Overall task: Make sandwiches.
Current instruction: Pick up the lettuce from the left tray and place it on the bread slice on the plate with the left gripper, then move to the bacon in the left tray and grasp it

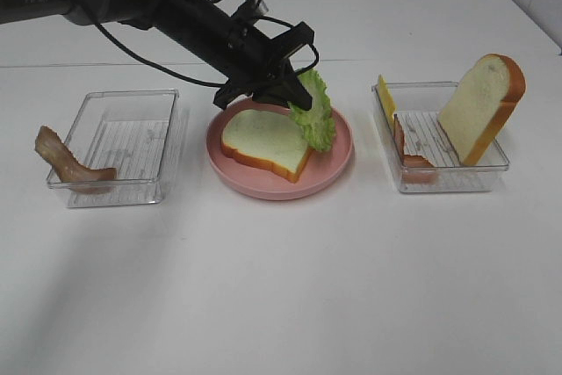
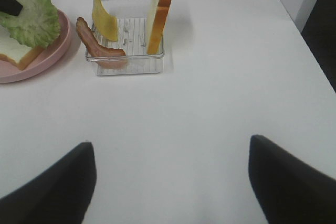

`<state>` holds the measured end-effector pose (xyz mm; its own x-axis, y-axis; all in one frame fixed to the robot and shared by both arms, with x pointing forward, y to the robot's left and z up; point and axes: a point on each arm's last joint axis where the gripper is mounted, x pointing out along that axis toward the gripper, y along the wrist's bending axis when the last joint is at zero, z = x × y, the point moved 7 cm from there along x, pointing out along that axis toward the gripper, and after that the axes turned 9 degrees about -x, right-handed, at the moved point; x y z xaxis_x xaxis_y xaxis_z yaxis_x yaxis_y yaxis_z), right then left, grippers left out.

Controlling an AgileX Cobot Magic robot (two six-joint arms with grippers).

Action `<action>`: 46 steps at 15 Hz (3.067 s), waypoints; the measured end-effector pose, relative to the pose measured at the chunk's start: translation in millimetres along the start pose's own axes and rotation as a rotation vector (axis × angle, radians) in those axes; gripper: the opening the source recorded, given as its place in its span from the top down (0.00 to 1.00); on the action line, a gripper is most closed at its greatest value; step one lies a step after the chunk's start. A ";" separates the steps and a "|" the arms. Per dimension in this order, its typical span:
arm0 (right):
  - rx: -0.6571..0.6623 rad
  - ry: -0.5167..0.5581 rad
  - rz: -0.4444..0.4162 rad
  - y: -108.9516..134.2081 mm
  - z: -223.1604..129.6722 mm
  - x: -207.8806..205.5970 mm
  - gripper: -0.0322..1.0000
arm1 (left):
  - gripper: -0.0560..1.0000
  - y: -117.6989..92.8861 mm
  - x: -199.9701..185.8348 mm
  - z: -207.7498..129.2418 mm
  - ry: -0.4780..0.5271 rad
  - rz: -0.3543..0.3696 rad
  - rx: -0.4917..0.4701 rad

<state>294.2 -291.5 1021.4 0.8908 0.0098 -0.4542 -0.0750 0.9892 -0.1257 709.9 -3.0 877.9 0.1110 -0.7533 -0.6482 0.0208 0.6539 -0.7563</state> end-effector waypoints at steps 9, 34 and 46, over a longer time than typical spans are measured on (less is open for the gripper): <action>0.000 0.000 0.000 0.0 0.0 0.0 0.24 | 0.89 36.5 -9.5 7.7 -0.011 0.176 0.051; 0.000 0.000 0.000 0.0 0.0 0.0 0.24 | 0.25 -22.0 -229.3 0.1 -0.260 0.657 0.242; 0.001 -0.001 0.003 0.4 0.1 0.0 0.24 | 0.25 95.4 -260.8 -62.5 -0.100 0.797 -0.105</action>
<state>294.2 -291.1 1021.4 0.8909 0.0124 -0.4541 -0.0766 0.9894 -0.1233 620.8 251.4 969.3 0.1418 -0.0504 -0.9886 -0.1954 0.9776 -0.0779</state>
